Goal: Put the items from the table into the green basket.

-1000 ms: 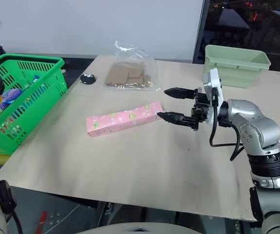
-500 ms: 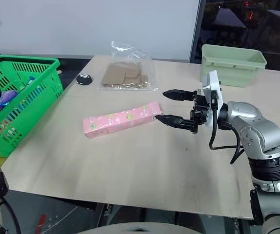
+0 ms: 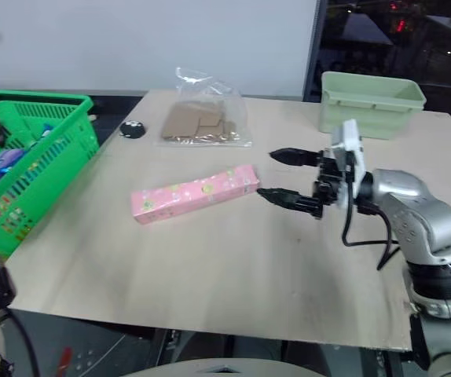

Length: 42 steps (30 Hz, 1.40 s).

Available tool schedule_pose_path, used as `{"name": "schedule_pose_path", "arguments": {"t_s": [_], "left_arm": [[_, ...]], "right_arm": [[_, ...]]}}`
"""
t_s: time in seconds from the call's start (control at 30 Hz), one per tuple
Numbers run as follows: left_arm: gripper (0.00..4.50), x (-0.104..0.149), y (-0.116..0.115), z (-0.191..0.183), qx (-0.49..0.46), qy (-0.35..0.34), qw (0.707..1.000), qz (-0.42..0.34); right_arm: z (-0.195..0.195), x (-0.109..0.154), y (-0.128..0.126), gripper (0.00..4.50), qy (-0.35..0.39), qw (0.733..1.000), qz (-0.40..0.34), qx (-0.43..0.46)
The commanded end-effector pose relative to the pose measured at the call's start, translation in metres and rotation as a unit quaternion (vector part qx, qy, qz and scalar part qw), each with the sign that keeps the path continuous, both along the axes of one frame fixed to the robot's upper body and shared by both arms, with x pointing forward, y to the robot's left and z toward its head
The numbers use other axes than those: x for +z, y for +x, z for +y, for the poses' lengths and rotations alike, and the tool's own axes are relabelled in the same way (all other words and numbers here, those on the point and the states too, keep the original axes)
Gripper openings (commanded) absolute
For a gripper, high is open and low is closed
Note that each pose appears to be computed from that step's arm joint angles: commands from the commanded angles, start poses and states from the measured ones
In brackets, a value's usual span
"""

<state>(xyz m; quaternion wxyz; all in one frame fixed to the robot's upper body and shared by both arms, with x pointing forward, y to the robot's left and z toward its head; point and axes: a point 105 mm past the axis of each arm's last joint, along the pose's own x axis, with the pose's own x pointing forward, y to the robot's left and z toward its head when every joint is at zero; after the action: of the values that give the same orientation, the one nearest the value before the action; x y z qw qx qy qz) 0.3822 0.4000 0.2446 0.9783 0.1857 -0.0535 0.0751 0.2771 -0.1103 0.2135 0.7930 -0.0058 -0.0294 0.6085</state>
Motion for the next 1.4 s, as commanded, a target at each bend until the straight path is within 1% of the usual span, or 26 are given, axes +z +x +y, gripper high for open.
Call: {"name": "schedule_pose_path", "arguments": {"t_s": [0.03, 0.1, 0.17, 0.23, 0.3, 0.4, 0.47, 0.57, 0.6, 0.67, 0.73, 0.83, 0.93, 1.03, 1.1, 1.13, 1.17, 1.23, 1.27, 1.37, 1.4], "left_arm": [[4.46, 0.003, 0.009, -0.076, -0.216, 0.056, 0.973, 0.051], [4.46, -0.013, 0.003, -0.105, -0.298, 0.092, 0.943, 0.118], [4.46, -0.026, -0.005, -0.122, -0.350, 0.130, 0.911, 0.174], [4.46, -0.041, -0.016, -0.140, -0.409, 0.143, 0.871, 0.231], [4.46, -0.056, -0.025, -0.151, -0.448, 0.164, 0.833, 0.281], [4.46, -0.076, -0.028, -0.165, -0.470, 0.175, 0.800, 0.328], [4.46, -0.083, -0.026, -0.171, -0.470, 0.187, 0.793, 0.340], [4.46, -0.093, -0.020, -0.180, -0.464, 0.192, 0.792, 0.347], [4.46, -0.098, -0.020, -0.181, -0.462, 0.186, 0.791, 0.356], [4.46, -0.113, -0.024, -0.179, -0.458, 0.192, 0.779, 0.383], [4.46, -0.122, -0.026, -0.177, -0.451, 0.197, 0.772, 0.402], [4.46, -0.128, -0.022, -0.176, -0.434, 0.205, 0.775, 0.411], [4.46, -0.137, -0.023, -0.176, -0.429, 0.226, 0.763, 0.427], [4.46, -0.141, -0.019, -0.176, -0.416, 0.236, 0.764, 0.433], [3.96, -0.141, -0.017, -0.177, -0.412, 0.233, 0.769, 0.430], [3.89, -0.141, -0.017, -0.178, -0.414, 0.231, 0.768, 0.430], [3.37, -0.141, -0.017, -0.179, -0.416, 0.229, 0.768, 0.430], [2.55, -0.141, -0.017, -0.179, -0.416, 0.228, 0.769, 0.429], [2.04, -0.141, -0.017, -0.178, -0.415, 0.228, 0.769, 0.429], [0.73, -0.139, -0.016, -0.177, -0.411, 0.232, 0.774, 0.421], [0.45, -0.138, -0.015, -0.177, -0.410, 0.232, 0.777, 0.417]], "right_arm": [[-0.013, 0.002, -0.008, 4.50, -0.016, 0.999, -0.017, -0.024], [-0.022, -0.008, -0.011, 4.50, -0.035, 0.998, -0.005, -0.045], [-0.031, -0.019, -0.014, 4.50, -0.059, 0.996, 0.004, -0.066], [-0.041, -0.028, -0.016, 4.50, -0.080, 0.993, 0.012, -0.087], [-0.047, -0.033, -0.019, 4.50, -0.086, 0.991, 0.018, -0.104], [-0.052, -0.032, -0.022, 4.50, -0.082, 0.989, 0.018, -0.121], [-0.053, -0.033, -0.024, 4.50, -0.083, 0.988, 0.019, -0.127], [-0.055, -0.039, -0.026, 4.50, -0.096, 0.986, 0.020, -0.134], [-0.054, -0.039, -0.027, 4.50, -0.097, 0.986, 0.020, -0.134], [-0.052, -0.039, -0.028, 4.50, -0.097, 0.986, 0.020, -0.132], [-0.052, -0.037, -0.028, 4.50, -0.097, 0.986, 0.019, -0.132], [-0.053, -0.037, -0.028, 4.50, -0.097, 0.986, 0.019, -0.132], [-0.053, -0.038, -0.029, 4.50, -0.100, 0.986, 0.019, -0.130], [-0.051, -0.037, -0.028, 4.50, -0.096, 0.987, 0.019, -0.129], [-0.051, -0.037, -0.029, 4.50, -0.096, 0.987, 0.019, -0.128], [-0.050, -0.038, -0.029, 4.50, -0.096, 0.987, 0.020, -0.127], [-0.050, -0.039, -0.029, 4.50, -0.097, 0.987, 0.021, -0.126], [-0.049, -0.038, -0.028, 4.50, -0.096, 0.987, 0.020, -0.125], [-0.049, -0.038, -0.028, 4.50, -0.096, 0.987, 0.020, -0.125], [-0.049, -0.039, -0.027, 4.50, -0.099, 0.987, 0.016, -0.123], [-0.049, -0.039, -0.027, 4.50, -0.097, 0.988, 0.016, -0.122]]}}
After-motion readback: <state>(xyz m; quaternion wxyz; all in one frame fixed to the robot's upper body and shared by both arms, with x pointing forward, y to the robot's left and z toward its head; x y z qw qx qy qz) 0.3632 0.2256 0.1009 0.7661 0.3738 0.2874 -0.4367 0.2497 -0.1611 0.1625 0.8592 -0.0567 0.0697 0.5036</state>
